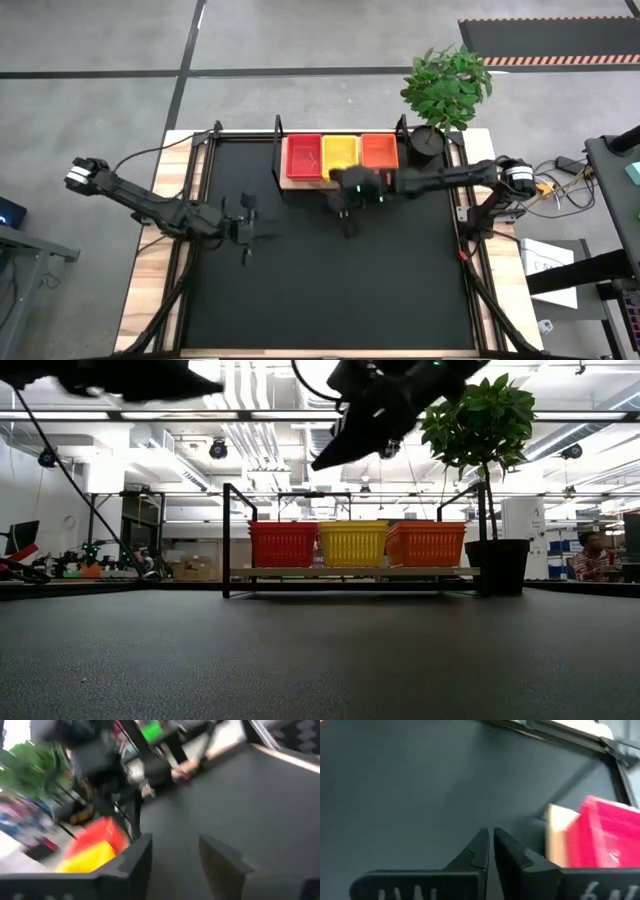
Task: Stack baskets on shelf by color
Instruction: Return to Home Position
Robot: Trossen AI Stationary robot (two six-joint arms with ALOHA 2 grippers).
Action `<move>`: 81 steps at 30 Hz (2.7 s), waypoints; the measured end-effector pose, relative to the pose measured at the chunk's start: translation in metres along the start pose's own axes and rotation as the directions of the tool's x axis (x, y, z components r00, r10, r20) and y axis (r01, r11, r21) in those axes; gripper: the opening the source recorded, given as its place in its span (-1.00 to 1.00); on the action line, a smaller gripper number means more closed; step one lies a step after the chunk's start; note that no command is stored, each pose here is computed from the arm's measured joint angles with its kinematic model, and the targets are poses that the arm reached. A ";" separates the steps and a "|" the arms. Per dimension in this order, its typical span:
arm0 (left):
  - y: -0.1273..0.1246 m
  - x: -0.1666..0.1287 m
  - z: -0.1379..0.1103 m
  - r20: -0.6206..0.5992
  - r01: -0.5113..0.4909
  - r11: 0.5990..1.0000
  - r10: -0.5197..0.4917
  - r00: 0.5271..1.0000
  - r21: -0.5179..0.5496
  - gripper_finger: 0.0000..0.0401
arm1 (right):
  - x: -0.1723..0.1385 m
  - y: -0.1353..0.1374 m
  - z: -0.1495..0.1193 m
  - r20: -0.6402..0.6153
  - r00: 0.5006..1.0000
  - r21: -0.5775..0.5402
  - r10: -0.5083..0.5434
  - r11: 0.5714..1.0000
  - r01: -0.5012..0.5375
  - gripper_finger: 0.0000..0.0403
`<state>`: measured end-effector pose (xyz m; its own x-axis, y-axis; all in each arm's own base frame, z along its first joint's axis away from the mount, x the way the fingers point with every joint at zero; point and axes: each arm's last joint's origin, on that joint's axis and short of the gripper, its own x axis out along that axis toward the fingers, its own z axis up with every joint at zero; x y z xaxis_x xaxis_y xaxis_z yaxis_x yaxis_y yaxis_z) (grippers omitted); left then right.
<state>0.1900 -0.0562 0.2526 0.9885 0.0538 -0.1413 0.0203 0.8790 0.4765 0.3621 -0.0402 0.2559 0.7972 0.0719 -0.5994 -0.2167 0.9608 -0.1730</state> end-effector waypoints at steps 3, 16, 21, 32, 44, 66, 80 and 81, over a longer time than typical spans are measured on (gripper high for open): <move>0.002 -0.014 -0.007 -0.066 0.053 0.996 -0.058 0.996 -0.065 -0.45 | 0.006 0.023 -0.010 0.050 0.999 -0.061 0.005 0.998 -0.002 -0.95; 0.003 -0.054 -0.041 0.036 0.095 0.975 -0.090 0.995 -0.199 -0.99 | -0.053 0.052 -0.071 0.377 0.918 -0.072 -0.125 0.984 0.163 -0.96; -0.001 -0.060 -0.057 0.092 0.072 0.980 -0.056 0.994 -0.188 -1.00 | -0.079 0.052 -0.093 0.402 0.899 -0.037 -0.174 0.978 0.205 -0.96; -0.005 -0.076 -0.090 0.151 -0.053 0.967 0.092 0.984 -0.250 -1.00 | -0.112 0.058 -0.134 0.453 0.855 0.039 -0.253 0.964 0.265 -0.96; -0.007 -0.080 -0.099 0.169 -0.097 0.956 0.148 0.974 -0.276 -1.00 | -0.137 0.070 -0.164 0.560 0.768 0.100 -0.312 0.945 0.311 -0.96; -0.008 -0.079 -0.101 0.159 -0.070 0.928 0.137 0.978 -0.365 -1.00 | -0.152 0.086 -0.196 0.600 0.725 0.142 -0.337 0.937 0.318 -0.96; -0.011 -0.076 -0.103 0.124 -0.062 0.926 0.117 0.985 -0.373 -1.00 | -0.167 0.091 -0.200 0.580 0.743 0.188 -0.333 0.943 0.276 -0.96; -0.011 -0.076 -0.103 0.121 -0.062 0.926 0.114 0.986 -0.372 -1.00 | -0.171 0.092 -0.200 0.583 0.741 0.188 -0.333 0.943 0.276 -0.96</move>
<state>0.0997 -0.0207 0.1683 0.9951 0.0964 0.0198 -0.0982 0.9870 0.1270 0.0934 -0.0174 0.1858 0.9915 -0.1105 0.0692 0.1215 0.9759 -0.1812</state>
